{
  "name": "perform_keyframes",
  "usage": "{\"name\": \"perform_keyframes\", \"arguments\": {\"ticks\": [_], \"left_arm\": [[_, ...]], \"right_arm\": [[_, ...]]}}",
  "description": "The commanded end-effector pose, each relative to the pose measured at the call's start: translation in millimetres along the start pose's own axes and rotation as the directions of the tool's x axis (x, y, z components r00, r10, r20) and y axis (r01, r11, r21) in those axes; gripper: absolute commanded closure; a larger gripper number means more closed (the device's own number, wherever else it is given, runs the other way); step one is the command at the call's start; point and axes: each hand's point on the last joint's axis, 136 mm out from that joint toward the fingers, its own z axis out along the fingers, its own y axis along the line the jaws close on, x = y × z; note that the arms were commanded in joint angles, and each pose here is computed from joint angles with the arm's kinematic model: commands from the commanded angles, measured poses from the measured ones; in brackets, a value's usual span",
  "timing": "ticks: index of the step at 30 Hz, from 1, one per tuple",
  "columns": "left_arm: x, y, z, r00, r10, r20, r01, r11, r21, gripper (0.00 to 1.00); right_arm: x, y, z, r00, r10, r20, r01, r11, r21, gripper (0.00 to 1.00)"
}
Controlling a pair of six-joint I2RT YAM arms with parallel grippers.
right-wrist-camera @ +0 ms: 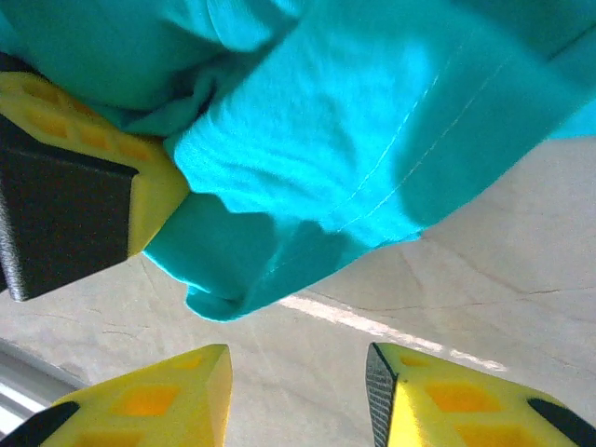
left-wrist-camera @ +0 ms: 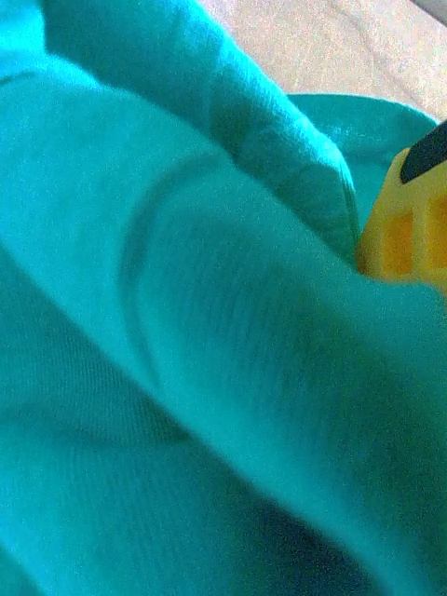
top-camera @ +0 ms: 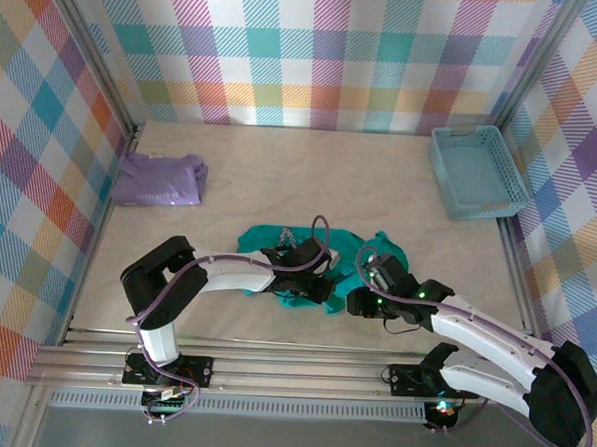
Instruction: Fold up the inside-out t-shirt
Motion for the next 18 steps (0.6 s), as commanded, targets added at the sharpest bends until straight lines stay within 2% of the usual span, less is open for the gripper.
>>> {"name": "perform_keyframes", "arguments": {"ticks": [1,12,14,18], "left_arm": [[-14.6,-14.4,-15.3,0.993,-0.104,0.052,0.095,0.984,0.154,1.0],[-19.3,-18.4,-30.5,0.99,-0.123,0.074,0.108,0.977,0.186,1.0],[-20.5,-18.5,-32.8,0.989,-0.123,0.081,0.106,0.977,0.184,1.0],[-24.9,-15.3,-39.9,0.985,-0.135,0.106,0.116,0.979,0.166,1.0]], "right_arm": [[-5.4,21.8,4.6,0.995,0.095,0.011,-0.092,0.987,-0.13,0.55],[-15.4,30.2,32.6,0.987,0.16,0.02,-0.153,0.97,-0.187,0.53],[-15.4,30.3,36.6,0.987,0.159,0.012,-0.154,0.971,-0.183,0.58],[-14.7,22.3,33.4,0.989,0.142,0.03,-0.137,0.98,-0.145,0.81]]}}
